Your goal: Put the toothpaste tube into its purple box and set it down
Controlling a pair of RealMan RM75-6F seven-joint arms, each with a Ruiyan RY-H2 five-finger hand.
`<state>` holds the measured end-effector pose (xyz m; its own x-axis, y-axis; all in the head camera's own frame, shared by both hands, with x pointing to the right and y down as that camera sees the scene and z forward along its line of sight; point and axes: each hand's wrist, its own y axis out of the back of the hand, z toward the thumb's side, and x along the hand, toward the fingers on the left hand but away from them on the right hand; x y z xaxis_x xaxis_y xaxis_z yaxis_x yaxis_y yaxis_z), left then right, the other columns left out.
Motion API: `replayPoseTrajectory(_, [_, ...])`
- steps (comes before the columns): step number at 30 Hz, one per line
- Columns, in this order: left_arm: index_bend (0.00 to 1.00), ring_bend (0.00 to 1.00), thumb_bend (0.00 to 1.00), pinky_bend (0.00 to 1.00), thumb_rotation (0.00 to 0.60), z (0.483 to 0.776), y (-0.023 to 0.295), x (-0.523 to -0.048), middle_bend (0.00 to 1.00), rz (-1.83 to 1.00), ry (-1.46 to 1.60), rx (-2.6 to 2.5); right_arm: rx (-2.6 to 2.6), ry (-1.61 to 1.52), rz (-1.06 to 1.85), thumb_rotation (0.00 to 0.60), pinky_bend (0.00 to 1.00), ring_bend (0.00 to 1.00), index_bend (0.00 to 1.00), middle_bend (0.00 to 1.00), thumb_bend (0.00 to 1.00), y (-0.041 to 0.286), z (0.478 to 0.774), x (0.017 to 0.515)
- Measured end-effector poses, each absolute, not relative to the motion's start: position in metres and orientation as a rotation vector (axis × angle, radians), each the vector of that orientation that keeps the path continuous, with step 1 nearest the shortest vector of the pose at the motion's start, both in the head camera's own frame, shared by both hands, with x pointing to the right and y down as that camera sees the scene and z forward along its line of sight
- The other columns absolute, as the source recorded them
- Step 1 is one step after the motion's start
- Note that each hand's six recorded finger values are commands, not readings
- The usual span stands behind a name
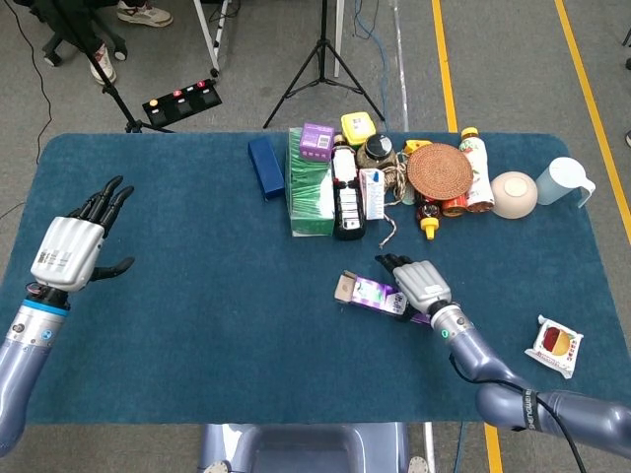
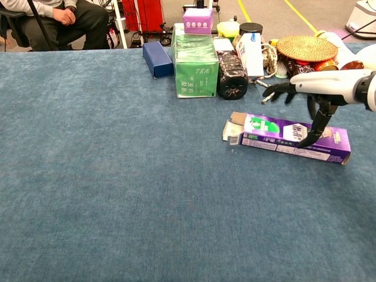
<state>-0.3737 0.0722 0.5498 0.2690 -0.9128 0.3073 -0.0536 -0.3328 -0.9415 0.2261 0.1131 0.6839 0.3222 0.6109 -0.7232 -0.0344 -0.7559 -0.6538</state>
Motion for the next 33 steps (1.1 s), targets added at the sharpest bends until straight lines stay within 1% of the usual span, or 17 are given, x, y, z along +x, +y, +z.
replayPoseTrajectory(4, [0.00,0.13,0.16,0.42,0.600,0.549,0.080,-0.381,0.00,-1.183,0.939,-1.668,-2.041,-0.541,1.439,0.600,0.32,0.08,0.02,0.03,0.00,0.111,0.670,0.228])
replayPoseTrajectory(5, [0.00,0.12,0.16,0.39,0.600,0.549,0.083,-0.383,0.00,-1.181,0.948,-1.677,-2.044,-0.548,1.430,0.600,0.32,0.08,0.02,0.03,0.00,0.111,0.666,0.229])
replayPoseTrajectory(7, [0.00,0.09,0.15,0.33,0.600,0.548,0.091,-0.389,0.00,-1.184,0.967,-1.699,-2.045,-0.560,1.406,0.600,0.32,0.09,0.02,0.03,0.00,0.110,0.659,0.231])
replayPoseTrajectory(9, [0.00,0.03,0.13,0.25,0.600,0.549,0.099,-0.396,0.00,-1.198,0.974,-1.711,-2.037,-0.564,1.382,0.600,0.31,0.09,0.02,0.03,0.00,0.110,0.652,0.234])
replayPoseTrajectory(12, [0.00,0.00,0.08,0.18,0.600,0.549,0.112,-0.406,0.00,-1.229,0.971,-1.710,-2.005,-0.563,1.341,0.600,0.30,0.09,0.02,0.03,0.00,0.109,0.641,0.240])
replayPoseTrajectory(18, [0.00,0.00,0.06,0.15,0.600,0.550,0.144,-0.437,0.00,-1.339,0.991,-1.682,-1.856,-0.556,1.243,0.600,0.29,0.09,0.02,0.05,0.00,0.112,0.619,0.266])
replayPoseTrajectory(23, [0.00,0.00,0.04,0.14,0.600,0.544,0.181,-0.469,0.00,-1.422,1.072,-1.678,-1.729,-0.629,1.187,0.600,0.28,0.09,0.02,0.05,0.00,0.123,0.600,0.313])
replayPoseTrajectory(29, [0.00,0.00,0.03,0.14,0.600,0.528,0.228,-0.500,0.00,-1.475,1.214,-1.617,-1.670,-0.771,1.220,0.600,0.28,0.09,0.02,0.05,0.00,0.166,0.577,0.375])
replayPoseTrajectory(31, [0.00,0.00,0.03,0.14,0.600,0.528,0.240,-0.504,0.00,-1.504,1.241,-1.607,-1.648,-0.798,1.245,0.600,0.28,0.09,0.02,0.05,0.00,0.180,0.572,0.389])
replayPoseTrajectory(33, [0.00,0.00,0.03,0.14,0.600,0.528,0.244,-0.505,0.00,-1.524,1.242,-1.600,-1.631,-0.806,1.259,0.600,0.27,0.09,0.03,0.05,0.00,0.186,0.571,0.394])
